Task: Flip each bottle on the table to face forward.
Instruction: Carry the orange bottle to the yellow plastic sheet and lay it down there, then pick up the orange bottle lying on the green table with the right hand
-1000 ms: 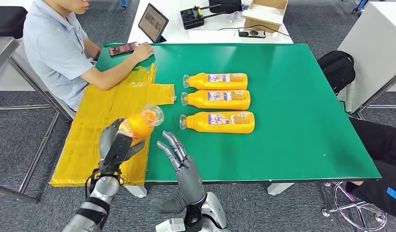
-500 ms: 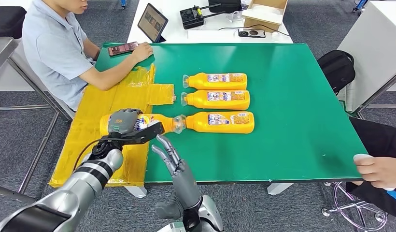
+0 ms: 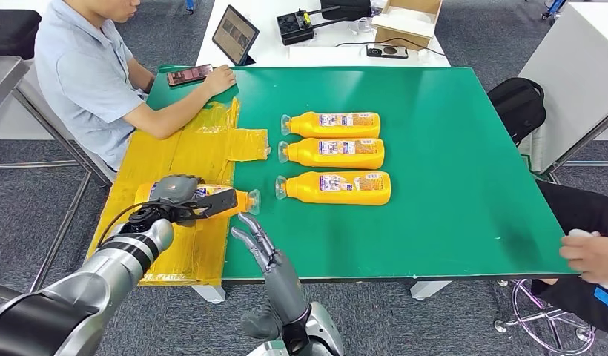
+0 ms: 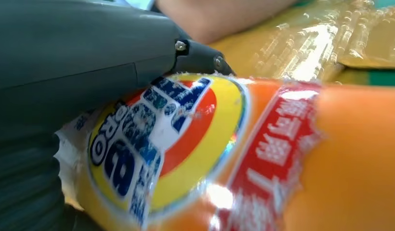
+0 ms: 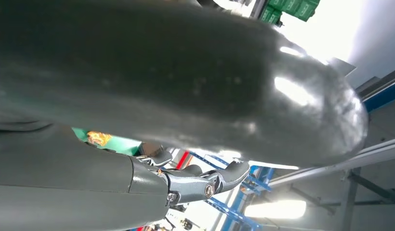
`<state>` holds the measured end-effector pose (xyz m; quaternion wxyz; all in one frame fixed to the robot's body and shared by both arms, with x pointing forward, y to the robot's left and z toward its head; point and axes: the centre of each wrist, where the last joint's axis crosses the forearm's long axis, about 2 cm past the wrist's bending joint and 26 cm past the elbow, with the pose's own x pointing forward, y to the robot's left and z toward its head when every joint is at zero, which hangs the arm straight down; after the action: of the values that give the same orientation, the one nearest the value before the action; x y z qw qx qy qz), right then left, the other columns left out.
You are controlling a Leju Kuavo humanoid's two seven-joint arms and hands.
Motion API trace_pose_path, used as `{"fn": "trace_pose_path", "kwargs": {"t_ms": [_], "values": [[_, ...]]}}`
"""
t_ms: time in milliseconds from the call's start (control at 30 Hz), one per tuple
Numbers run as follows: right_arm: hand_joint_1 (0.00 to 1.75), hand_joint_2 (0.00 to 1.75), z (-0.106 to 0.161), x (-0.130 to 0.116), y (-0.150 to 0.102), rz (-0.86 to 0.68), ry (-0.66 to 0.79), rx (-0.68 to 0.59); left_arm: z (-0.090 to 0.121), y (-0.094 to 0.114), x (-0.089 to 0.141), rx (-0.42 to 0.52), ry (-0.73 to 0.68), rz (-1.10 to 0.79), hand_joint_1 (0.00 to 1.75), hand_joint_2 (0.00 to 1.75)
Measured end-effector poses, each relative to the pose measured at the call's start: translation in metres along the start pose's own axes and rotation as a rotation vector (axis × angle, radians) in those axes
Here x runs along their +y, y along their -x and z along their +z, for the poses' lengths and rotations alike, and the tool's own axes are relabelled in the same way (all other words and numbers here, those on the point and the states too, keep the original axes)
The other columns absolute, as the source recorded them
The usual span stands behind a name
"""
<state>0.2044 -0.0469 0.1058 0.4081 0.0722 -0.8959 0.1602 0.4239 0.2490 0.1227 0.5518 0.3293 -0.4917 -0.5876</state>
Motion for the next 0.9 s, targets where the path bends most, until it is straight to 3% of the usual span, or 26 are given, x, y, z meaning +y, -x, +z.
{"fn": "trace_pose_path", "kwargs": {"t_ms": [67, 233, 467, 567, 633, 700, 900], "values": [[0.0, 0.0, 0.001, 0.0, 0.0, -0.008, -0.006, 0.005, 0.0, 0.005, 0.001, -0.065, 0.048, 0.059, 0.0, 1.75], [0.0, 0.0, 0.003, -0.001, 0.002, -0.032, -0.02, 0.018, 0.003, 0.02, -0.002, -0.332, 0.124, 0.179, 0.0, 1.75], [0.0, 0.0, 0.003, -0.002, 0.002, -0.038, -0.021, 0.021, 0.004, 0.024, -0.002, -0.377, 0.139, 0.236, 0.0, 1.75], [0.0, 0.0, 0.002, -0.002, 0.003, -0.046, -0.025, 0.02, 0.005, 0.029, -0.002, -0.438, 0.146, 0.365, 0.0, 1.75], [0.0, 0.87, 0.0, -0.005, 0.003, 0.024, -0.03, -0.02, 0.006, 0.029, 0.0, -0.515, 0.008, 0.56, 0.0, 1.75], [0.0, 1.75, -0.002, -0.012, 0.007, 0.169, -0.056, -0.104, 0.007, 0.024, 0.005, -0.55, -0.236, 0.762, 0.0, 1.75], [0.0, 1.75, -0.01, -0.044, 0.028, 0.534, -0.132, -0.204, 0.016, 0.003, 0.01, -0.459, -0.626, 1.193, 0.0, 1.75]]}}
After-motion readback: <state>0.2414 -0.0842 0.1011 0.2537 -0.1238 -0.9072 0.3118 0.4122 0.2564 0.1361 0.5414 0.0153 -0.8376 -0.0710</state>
